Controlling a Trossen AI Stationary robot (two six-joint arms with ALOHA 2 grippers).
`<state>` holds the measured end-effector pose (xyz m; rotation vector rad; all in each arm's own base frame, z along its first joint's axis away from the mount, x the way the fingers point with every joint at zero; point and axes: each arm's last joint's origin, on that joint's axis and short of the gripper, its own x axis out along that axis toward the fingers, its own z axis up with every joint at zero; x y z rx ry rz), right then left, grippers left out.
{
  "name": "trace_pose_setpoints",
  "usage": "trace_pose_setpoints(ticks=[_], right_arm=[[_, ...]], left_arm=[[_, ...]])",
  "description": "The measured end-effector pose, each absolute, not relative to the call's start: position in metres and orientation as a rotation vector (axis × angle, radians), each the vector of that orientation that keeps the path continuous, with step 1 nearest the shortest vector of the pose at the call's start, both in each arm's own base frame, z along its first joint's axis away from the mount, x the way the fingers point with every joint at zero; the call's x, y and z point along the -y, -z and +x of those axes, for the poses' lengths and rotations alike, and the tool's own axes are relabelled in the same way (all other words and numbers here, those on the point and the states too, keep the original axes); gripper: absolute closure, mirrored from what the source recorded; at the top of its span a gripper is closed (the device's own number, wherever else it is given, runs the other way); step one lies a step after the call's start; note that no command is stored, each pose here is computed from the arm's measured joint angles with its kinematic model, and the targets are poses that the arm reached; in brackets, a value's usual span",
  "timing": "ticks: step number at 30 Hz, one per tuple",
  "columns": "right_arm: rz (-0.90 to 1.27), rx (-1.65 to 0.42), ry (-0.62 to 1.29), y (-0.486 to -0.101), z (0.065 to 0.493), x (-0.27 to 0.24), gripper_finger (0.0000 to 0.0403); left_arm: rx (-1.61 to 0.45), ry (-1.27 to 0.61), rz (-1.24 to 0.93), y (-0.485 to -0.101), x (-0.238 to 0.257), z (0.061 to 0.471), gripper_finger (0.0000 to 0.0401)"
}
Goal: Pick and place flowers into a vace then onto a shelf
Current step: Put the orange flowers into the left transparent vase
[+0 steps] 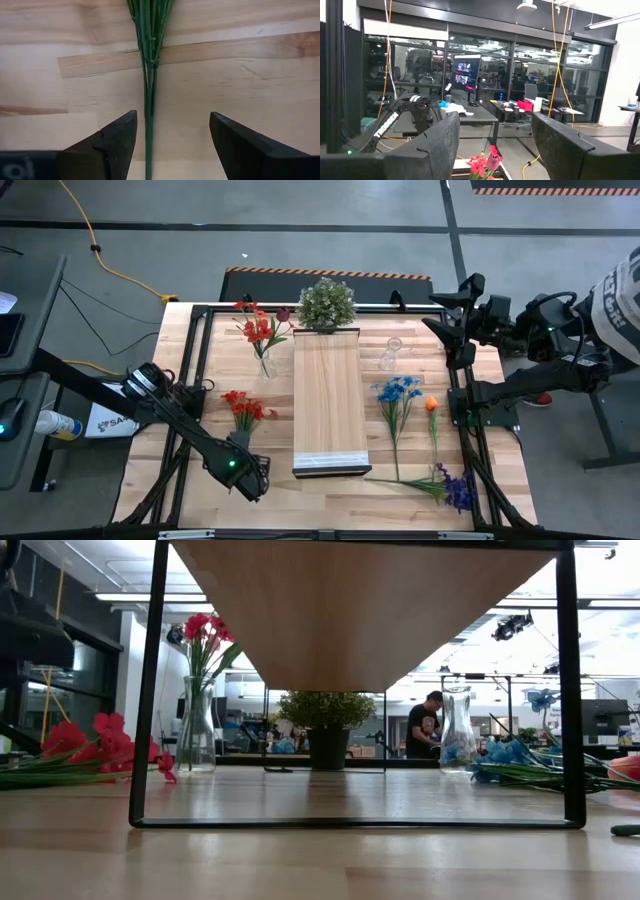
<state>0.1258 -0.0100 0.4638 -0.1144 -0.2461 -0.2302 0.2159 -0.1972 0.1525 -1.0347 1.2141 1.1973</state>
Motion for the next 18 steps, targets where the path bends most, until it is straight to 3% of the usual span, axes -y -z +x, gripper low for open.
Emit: trace_pose_setpoints(ticks=[7, 18], right_arm=[[-0.114, 0.248, 0.213, -0.464, 0.126, 0.009, 0.0167], [-0.118, 0.248, 0.202, -0.464, 0.126, 0.009, 0.0167]], left_arm=[[-1.223, -1.171, -1.102, -0.129, 0.191, 0.208, 0.0121], [-1.233, -1.175, -1.110, -0.128, 0.190, 0.207, 0.0121]])
